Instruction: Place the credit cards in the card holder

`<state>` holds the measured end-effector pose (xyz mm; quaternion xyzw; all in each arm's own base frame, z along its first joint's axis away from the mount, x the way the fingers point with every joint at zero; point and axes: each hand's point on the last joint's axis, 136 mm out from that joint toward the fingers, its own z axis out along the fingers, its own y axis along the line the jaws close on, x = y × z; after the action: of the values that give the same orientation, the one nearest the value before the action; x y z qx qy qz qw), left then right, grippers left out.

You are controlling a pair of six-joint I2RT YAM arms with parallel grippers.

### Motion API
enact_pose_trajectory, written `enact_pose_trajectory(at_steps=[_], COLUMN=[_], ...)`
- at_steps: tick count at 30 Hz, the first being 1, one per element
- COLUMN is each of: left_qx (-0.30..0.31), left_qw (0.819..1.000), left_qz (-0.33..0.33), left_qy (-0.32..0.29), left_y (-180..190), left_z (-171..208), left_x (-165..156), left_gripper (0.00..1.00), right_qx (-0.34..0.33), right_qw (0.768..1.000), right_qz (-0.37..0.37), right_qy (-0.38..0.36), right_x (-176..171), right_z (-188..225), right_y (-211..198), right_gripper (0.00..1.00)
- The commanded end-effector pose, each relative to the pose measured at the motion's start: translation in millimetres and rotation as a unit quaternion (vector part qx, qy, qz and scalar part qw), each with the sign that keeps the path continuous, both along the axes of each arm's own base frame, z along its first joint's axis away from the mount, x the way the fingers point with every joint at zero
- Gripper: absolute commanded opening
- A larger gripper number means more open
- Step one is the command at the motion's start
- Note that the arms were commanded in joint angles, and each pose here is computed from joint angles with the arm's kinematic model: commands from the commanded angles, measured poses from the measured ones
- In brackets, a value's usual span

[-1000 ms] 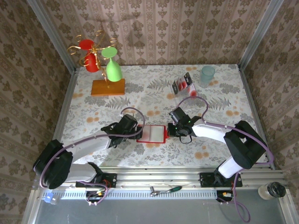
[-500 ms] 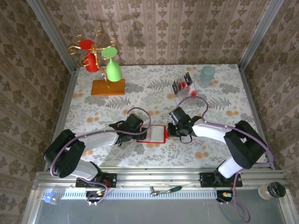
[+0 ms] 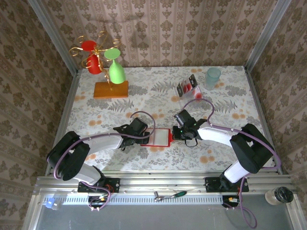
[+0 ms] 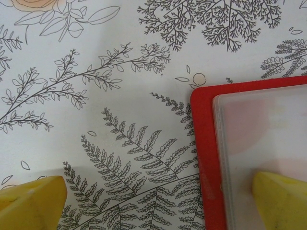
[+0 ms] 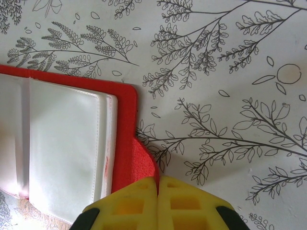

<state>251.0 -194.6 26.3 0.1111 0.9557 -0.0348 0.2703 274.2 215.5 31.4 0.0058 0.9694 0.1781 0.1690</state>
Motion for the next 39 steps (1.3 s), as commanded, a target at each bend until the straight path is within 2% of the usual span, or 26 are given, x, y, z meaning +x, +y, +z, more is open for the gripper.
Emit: enact_pose_trajectory(at_steps=[1, 7, 12, 17, 23, 31, 39], left_qx=[0.031, -0.029, -0.069, -0.104, -0.124, -0.141, -0.148], left_qw=[0.999, 1.000, 0.998, 0.994, 0.992, 0.990, 0.989], left_qz=[0.008, 0.000, -0.003, -0.005, -0.013, -0.006, -0.004], left_qy=[0.016, 0.003, -0.008, -0.016, -0.013, -0.001, 0.010], left_y=[15.0, -3.0, -16.0, -25.2, -30.8, -19.6, -12.7], left_z=[-6.6, 21.2, 46.5, 66.2, 76.0, 74.8, 69.7], left_x=[-9.4, -7.5, -3.1, -0.8, -1.2, 2.3, 6.3], left_gripper=[1.00, 1.00, 1.00, 1.00, 1.00, 1.00, 1.00], right_qx=[-0.006, 0.008, 0.010, -0.010, -0.052, -0.107, -0.214], right_qw=[1.000, 1.000, 0.999, 0.998, 0.996, 0.992, 0.974], right_qz=[-0.001, 0.002, -0.002, -0.013, -0.020, -0.020, -0.013], right_qy=[0.005, -0.011, -0.039, -0.067, -0.071, -0.069, -0.070], right_x=[-3.8, 0.8, 18.2, 53.4, 103.3, 167.0, 219.6], right_z=[1.5, 32.7, 74.7, 106.1, 120.3, 111.8, 96.7], right_y=[-6.8, -8.4, -18.7, -28.7, -36.0, -32.0, -43.5], right_gripper=[0.06, 0.33, 0.40, 0.41, 0.41, 0.39, 0.36])
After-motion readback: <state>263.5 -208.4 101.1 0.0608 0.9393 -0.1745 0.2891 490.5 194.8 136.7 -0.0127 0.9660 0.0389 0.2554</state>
